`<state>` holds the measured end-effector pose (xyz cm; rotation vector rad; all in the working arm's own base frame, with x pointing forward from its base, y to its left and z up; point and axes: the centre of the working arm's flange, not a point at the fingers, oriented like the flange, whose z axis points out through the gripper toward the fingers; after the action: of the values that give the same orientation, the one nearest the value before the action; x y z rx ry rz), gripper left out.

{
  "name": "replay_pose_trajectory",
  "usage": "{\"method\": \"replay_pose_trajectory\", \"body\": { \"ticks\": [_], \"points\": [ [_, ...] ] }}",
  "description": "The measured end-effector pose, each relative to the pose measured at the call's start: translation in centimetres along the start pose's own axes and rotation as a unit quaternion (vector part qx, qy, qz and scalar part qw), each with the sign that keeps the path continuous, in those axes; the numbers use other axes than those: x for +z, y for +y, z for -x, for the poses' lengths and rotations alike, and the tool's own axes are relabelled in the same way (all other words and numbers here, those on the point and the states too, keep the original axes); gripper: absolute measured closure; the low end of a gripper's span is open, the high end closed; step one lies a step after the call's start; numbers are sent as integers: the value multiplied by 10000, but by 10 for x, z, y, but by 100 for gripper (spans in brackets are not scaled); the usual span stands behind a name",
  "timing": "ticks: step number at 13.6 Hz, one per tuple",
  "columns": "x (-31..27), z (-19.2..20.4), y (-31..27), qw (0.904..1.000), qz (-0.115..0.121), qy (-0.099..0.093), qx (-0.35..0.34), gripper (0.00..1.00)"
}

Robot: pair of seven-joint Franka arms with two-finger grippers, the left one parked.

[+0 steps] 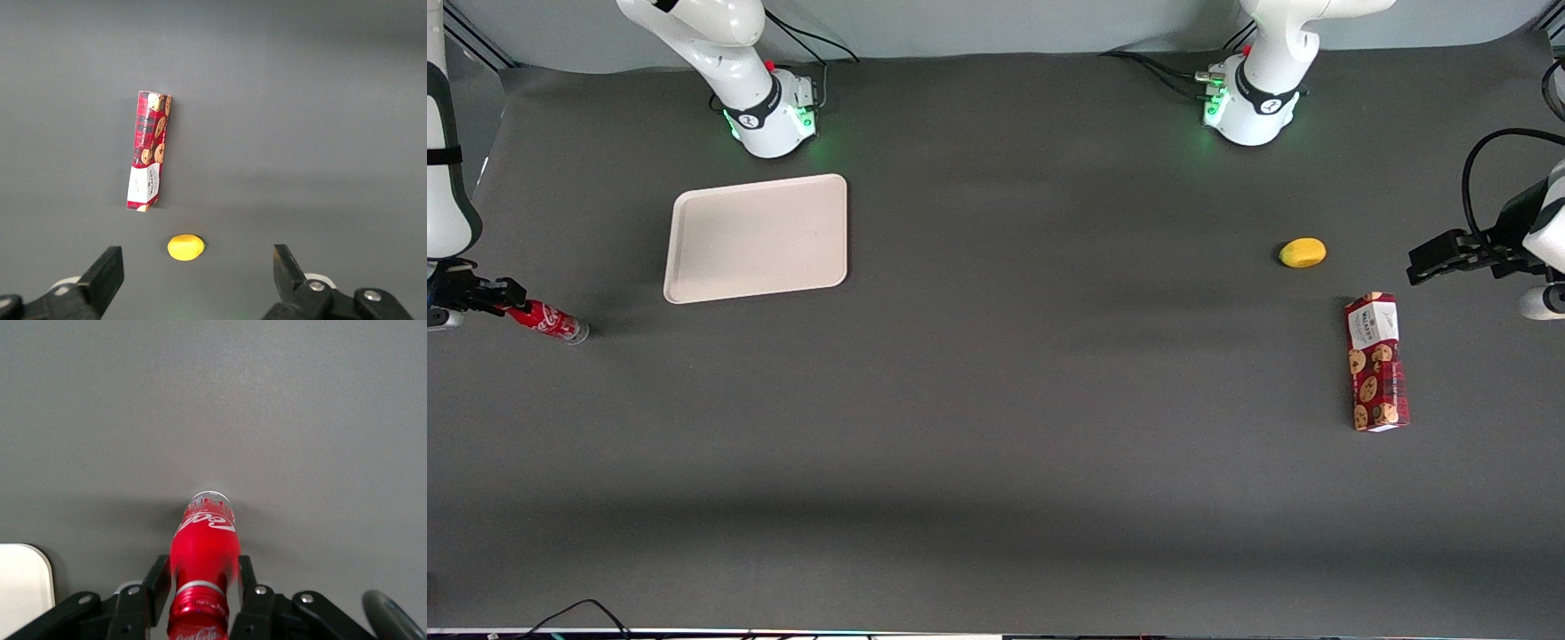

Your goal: Place coke bottle on tray

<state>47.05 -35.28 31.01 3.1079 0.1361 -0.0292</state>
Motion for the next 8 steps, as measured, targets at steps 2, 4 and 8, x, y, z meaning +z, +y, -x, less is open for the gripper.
{"method": "replay_pose_trajectory", "body": {
  "ticks": [2, 4, 8],
  "points": [
    [0, 0, -1, 10000, -2, -1, -7, 53],
    [-1, -1, 0, 10000, 5, 10, -10, 64],
    [-1, -1, 0, 10000, 6, 14, -11, 64]
  ]
}}
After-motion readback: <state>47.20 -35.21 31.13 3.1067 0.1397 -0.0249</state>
